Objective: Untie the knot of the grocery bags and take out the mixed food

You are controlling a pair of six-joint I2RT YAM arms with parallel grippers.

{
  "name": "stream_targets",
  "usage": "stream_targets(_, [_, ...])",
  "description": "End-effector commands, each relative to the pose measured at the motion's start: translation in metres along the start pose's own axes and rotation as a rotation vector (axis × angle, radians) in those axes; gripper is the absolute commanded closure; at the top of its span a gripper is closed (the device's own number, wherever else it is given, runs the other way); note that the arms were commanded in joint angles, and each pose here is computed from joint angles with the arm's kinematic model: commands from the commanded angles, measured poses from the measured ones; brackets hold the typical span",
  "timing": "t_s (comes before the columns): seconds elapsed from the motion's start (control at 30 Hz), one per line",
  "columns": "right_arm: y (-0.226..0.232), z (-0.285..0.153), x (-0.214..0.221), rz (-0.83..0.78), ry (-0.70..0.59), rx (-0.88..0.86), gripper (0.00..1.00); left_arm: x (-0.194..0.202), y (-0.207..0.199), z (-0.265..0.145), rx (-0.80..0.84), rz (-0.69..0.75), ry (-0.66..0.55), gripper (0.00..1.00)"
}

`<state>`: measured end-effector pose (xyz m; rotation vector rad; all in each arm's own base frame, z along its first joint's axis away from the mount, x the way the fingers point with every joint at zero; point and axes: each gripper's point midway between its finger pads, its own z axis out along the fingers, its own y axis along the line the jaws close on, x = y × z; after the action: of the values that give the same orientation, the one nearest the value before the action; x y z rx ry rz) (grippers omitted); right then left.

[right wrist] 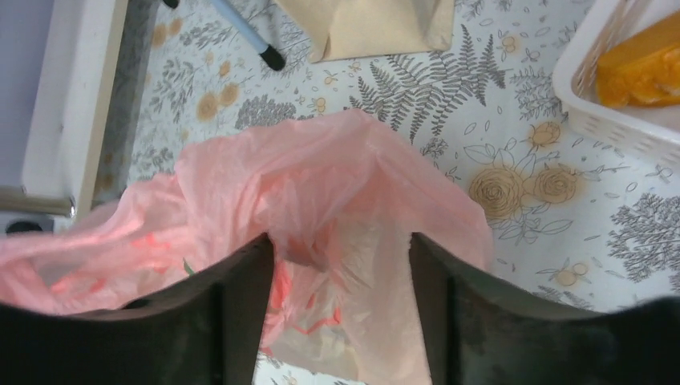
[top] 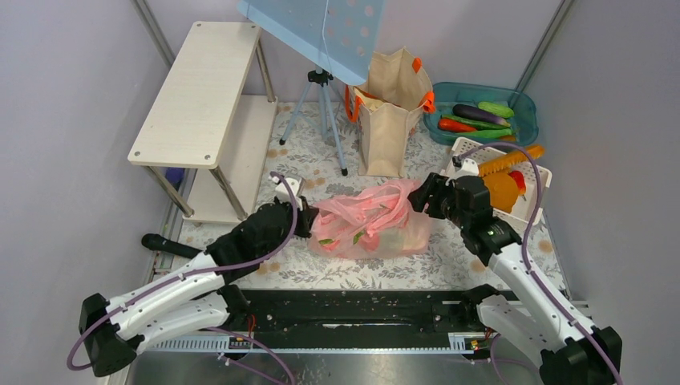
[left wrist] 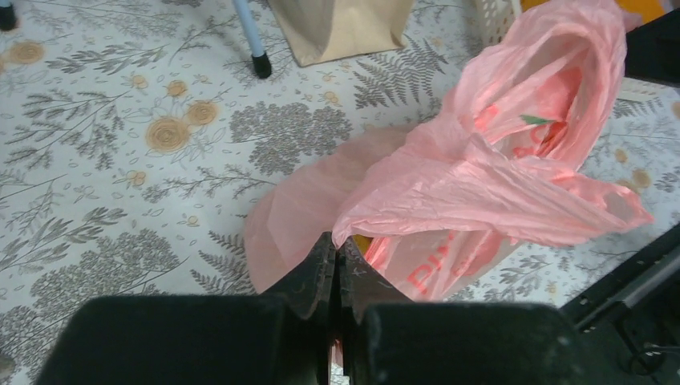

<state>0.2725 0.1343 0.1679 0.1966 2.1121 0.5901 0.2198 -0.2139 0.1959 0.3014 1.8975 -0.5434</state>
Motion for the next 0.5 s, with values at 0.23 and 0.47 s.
stream_targets(0.23, [0.037, -0.055, -0.001, 0.019, 0.032, -0.181, 0.12, -0.057, -0.028, 0.023, 0.097, -0.203, 0.002, 1.0])
stream_targets(0.47, [0.075, -0.066, 0.005, -0.014, 0.006, -0.313, 0.21, -0.057, -0.019, 0.037, 0.062, -0.267, 0.022, 1.0])
